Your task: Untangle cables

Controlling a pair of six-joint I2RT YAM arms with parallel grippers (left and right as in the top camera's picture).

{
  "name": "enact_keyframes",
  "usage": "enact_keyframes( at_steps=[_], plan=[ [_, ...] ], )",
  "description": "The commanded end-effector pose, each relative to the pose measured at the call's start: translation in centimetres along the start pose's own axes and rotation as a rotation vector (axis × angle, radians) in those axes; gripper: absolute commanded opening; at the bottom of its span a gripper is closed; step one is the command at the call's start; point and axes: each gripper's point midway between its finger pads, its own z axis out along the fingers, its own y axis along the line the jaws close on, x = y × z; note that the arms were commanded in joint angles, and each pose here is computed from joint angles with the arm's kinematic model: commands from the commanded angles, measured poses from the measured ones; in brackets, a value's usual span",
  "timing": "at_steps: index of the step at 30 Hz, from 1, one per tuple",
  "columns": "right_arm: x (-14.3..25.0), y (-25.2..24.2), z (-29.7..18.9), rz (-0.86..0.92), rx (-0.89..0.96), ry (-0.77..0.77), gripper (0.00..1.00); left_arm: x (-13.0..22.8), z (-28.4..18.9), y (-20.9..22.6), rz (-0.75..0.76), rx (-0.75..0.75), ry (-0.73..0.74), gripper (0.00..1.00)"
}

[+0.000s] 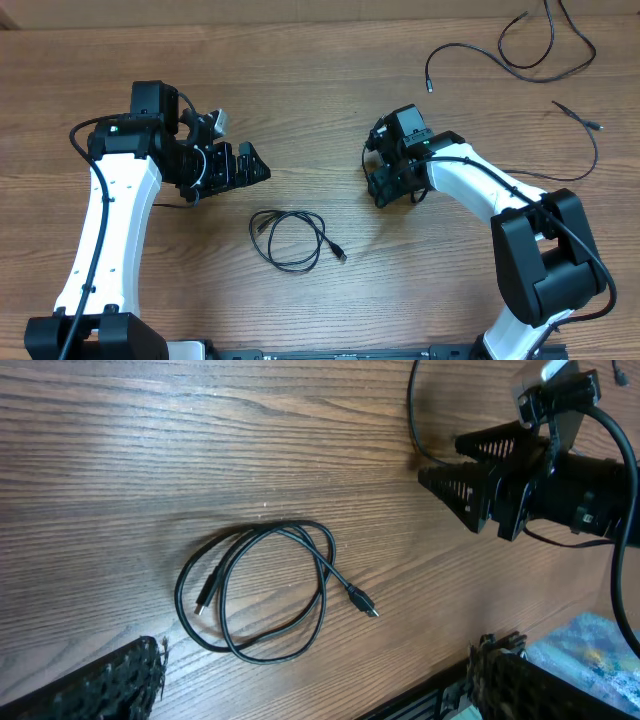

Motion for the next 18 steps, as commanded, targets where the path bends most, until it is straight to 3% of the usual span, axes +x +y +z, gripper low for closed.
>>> enact_keyframes(
  at_steps=[1, 11, 13, 18],
  plan=[
    [0.7, 0.0, 0.2, -0.047, 0.011, 0.011, 0.68, 0.0, 0.0, 0.0, -0.007, 0.001, -0.001, 0.99],
    [1.7, 0.9, 0.8, -0.043, -0.040, 0.026, 0.58, 0.0, 0.0, 0.0, -0.007, 0.001, -0.001, 1.00],
    [1.6, 0.8, 0.8, -0.043, -0.040, 0.023, 0.49, 0.0, 0.0, 0.0, -0.007, 0.001, -0.001, 1.00],
    [0.2, 0.4, 0.6, 0.053, -0.022, -0.029, 0.10, 0.0, 0.0, 0.0, -0.007, 0.001, -0.001, 1.00]
  ],
)
